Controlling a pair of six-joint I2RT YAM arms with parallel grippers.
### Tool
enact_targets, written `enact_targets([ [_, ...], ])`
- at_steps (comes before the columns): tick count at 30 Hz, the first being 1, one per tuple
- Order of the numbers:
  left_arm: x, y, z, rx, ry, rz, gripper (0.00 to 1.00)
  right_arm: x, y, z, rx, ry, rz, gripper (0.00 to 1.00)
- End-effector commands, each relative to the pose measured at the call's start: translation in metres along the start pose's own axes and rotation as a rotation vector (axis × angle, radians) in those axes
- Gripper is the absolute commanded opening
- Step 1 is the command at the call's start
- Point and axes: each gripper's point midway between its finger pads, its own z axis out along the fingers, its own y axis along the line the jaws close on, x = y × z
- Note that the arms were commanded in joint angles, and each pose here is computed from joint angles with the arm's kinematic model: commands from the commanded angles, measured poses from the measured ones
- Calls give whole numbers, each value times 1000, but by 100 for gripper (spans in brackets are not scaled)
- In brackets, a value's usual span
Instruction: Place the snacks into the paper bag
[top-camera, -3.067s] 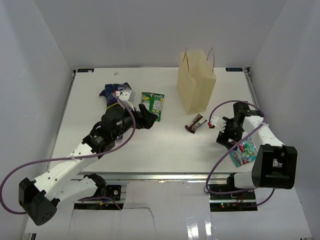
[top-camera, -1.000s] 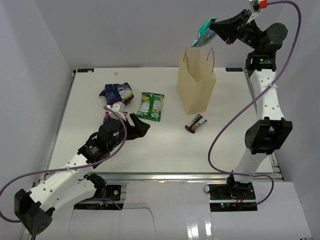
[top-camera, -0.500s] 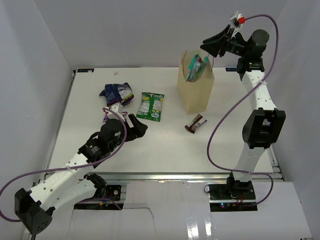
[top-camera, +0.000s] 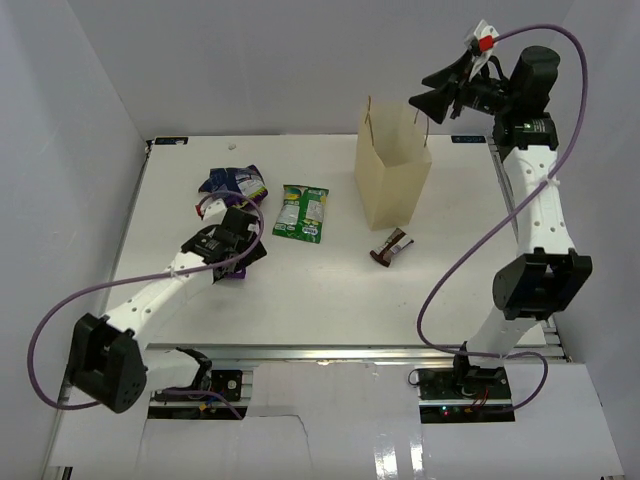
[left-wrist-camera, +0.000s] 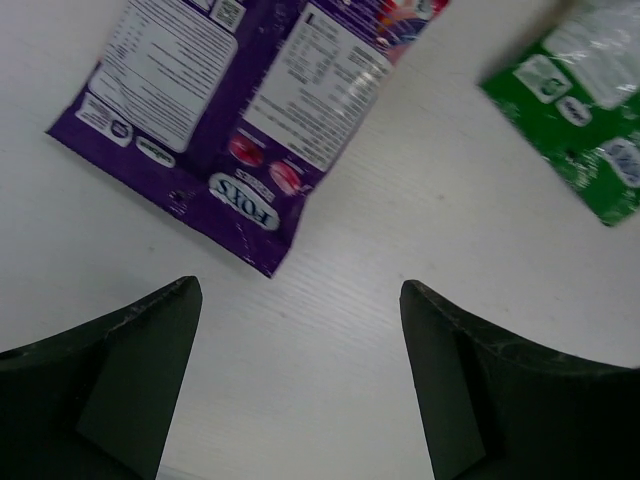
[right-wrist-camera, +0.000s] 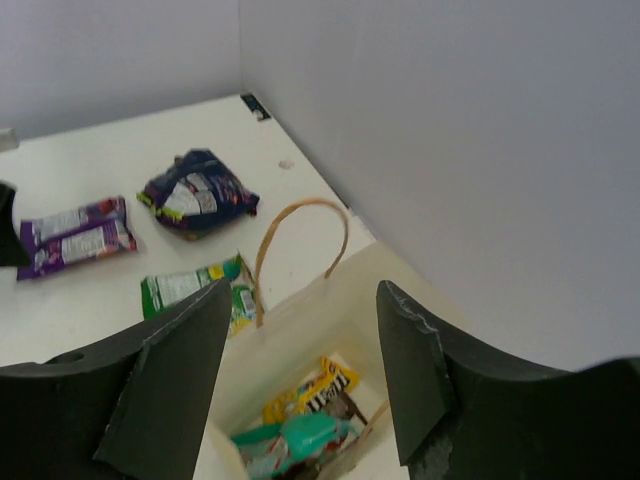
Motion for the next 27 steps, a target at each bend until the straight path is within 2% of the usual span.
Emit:
enact_targets([
  [1, -16, 26, 23, -150, 1, 146, 91, 20, 26, -28, 44, 131, -51, 66],
  [5, -29, 5, 68, -170, -13, 293, 91, 77, 70, -55, 28, 239, -5, 68],
  [7, -38, -2, 82, -181, -35, 359, 91, 85, 86, -65, 22, 259, -39, 69],
  [8, -41, -8, 93, -193, -28, 383, 91, 106, 95, -70, 18, 293, 7, 69],
  [14, -54, -6, 122, -311, -37, 532, 91, 140, 128, -93, 10, 359, 22, 71],
  [16, -54, 0, 129, -348, -37, 554, 87, 151, 135, -97, 11, 376, 45, 71],
  [21, -47, 13, 136, -387, -13, 579, 65, 157, 143, -104, 15, 381, 76, 71],
  [22, -45, 15, 136, -385, -9, 577, 46, 157, 145, -105, 15, 378, 79, 71],
  [24, -45, 10, 133, -357, -9, 559, 30, 159, 146, -106, 14, 380, 88, 71],
  [25, -46, 8, 131, -341, -8, 549, 19, 159, 146, -106, 13, 379, 90, 71],
  [27, -53, -6, 119, -269, -21, 519, 13, 158, 145, -107, 16, 377, 88, 71],
])
